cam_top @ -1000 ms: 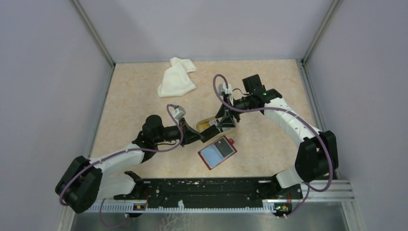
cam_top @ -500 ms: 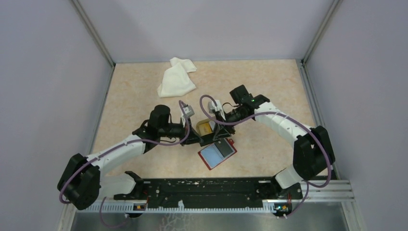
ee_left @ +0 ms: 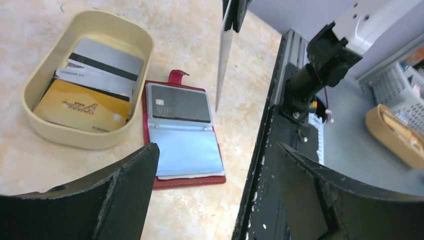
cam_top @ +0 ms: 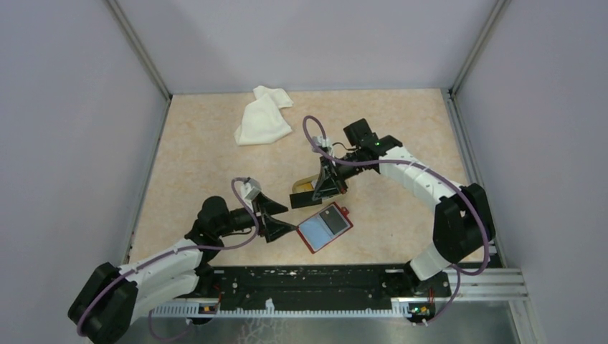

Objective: Put the credit cards into the card holder
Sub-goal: Insert the credit card into the card holder.

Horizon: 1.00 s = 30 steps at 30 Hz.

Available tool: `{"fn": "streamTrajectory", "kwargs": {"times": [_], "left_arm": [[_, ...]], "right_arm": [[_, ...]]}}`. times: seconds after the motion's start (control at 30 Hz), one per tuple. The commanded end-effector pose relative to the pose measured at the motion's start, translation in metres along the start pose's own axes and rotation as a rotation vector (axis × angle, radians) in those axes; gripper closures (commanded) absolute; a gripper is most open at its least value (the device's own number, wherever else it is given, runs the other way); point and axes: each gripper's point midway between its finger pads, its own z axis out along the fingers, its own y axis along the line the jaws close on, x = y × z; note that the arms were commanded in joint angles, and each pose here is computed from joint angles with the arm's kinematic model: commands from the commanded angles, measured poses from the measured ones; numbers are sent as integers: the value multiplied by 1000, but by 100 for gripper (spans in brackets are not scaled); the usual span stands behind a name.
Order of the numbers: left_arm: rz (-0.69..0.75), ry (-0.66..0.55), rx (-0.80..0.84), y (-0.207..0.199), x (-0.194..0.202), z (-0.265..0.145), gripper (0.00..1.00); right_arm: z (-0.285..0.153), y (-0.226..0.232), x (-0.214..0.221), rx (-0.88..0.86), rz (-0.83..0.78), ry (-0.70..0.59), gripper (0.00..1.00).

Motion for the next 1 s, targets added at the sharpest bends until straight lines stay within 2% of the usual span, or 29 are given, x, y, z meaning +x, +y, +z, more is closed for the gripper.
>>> {"fn": "streamTrajectory", "kwargs": {"times": [0.0, 0.13, 0.27, 0.37, 0.47, 0.5, 0.6, 0.7, 0.8, 0.97], "left_arm": [[48, -307, 31, -18, -53, -13, 9], [19, -289, 54, -20, -57, -7, 11], [-28, -268, 76, -20, -61, 3, 18], [-54, -245, 97, -20, -62, 11, 36], [-71, -218, 120, -20, -61, 17, 66], [-75, -212, 124, -20, -60, 18, 79], [-78, -182, 140, -21, -57, 21, 96], [-88, -139, 120, -15, -49, 23, 99], [-92, -137, 89, -10, -44, 22, 100], [-83, -151, 83, -10, -43, 18, 100]], "right_arm": [[-3, 14, -28, -81, 8, -135, 100], [0, 15, -26, -107, 31, -155, 100], [1, 15, -25, -114, 40, -158, 100], [2, 14, -23, -113, 42, -157, 100], [3, 13, -21, -105, 41, -150, 100], [2, 12, -21, -98, 39, -146, 100], [2, 10, -19, -86, 29, -137, 100], [1, 9, -17, -71, 19, -123, 98], [0, 7, -17, -55, 9, -111, 85], [-1, 7, -20, -48, 4, -109, 83]]}}
